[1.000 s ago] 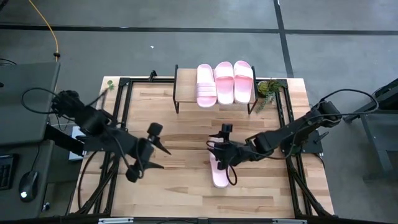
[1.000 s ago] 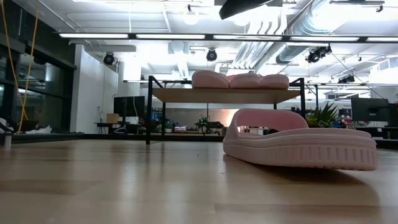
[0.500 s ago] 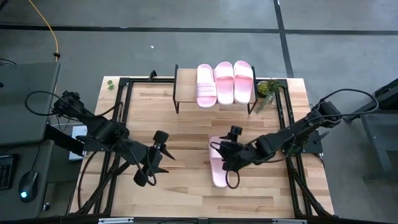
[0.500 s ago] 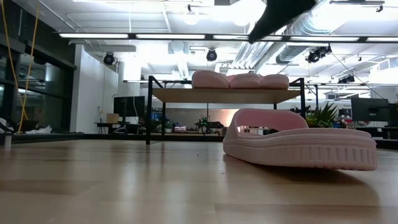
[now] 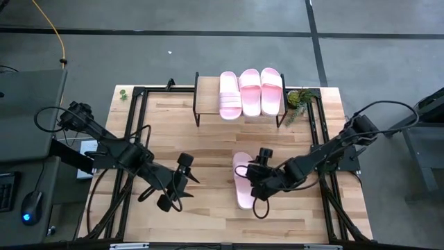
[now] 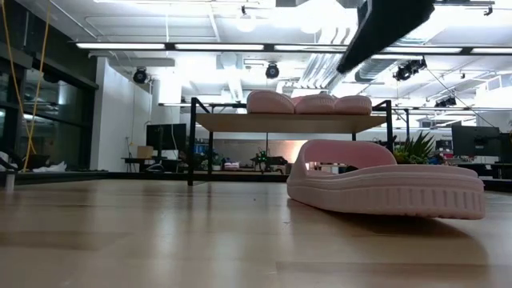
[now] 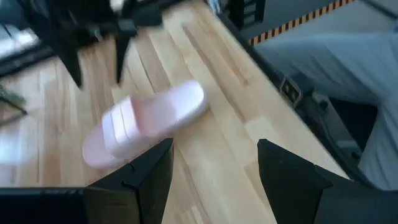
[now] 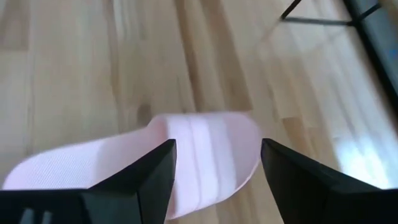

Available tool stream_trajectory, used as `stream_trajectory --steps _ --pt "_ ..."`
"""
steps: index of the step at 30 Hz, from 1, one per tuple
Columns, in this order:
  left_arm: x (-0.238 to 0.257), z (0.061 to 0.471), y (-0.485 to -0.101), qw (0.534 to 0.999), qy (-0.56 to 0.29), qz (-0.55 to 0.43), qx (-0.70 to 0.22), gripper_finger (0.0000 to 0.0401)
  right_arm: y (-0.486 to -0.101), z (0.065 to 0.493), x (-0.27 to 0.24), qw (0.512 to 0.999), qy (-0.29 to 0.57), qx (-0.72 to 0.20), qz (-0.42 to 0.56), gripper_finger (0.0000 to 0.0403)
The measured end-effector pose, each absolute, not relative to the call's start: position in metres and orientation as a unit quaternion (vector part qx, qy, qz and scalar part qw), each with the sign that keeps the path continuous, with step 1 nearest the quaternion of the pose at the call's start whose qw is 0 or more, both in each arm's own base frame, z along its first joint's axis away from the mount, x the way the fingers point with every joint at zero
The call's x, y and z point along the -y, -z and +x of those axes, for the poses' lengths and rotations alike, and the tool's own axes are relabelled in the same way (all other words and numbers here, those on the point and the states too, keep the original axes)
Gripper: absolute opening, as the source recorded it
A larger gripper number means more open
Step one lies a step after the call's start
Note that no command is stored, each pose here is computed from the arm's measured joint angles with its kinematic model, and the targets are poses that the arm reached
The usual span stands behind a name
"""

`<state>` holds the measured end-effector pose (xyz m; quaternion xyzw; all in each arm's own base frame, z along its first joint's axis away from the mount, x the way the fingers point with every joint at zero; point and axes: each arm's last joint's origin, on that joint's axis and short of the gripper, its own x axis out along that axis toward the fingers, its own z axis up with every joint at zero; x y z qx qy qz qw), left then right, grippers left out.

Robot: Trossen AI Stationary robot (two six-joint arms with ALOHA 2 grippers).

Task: Pick and place slides into the shelf
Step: Put the pink slide on the shelf

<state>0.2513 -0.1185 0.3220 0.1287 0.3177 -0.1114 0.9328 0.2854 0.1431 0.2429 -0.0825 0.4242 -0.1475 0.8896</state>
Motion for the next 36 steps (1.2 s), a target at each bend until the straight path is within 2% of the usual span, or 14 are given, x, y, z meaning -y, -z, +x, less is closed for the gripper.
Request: stream_trajectory --steps 5,15,36 --pt "0.119 0.253 -0.325 0.941 0.105 0.122 -0.299 0.0214 -0.232 0.29 -0.144 0.878 0.133 -0.454 -0.075 0.0217" --pt "0.119 0.251 -0.313 0.932 0.116 0.11 -0.326 0.0214 -0.231 0.287 -0.151 0.882 0.136 -0.45 -0.033 0.0211" --pt "0.119 0.251 -0.312 0.931 0.115 0.114 -0.326 0.0214 -0.193 0.298 -0.153 0.848 0.155 -0.503 -0.058 0.0211"
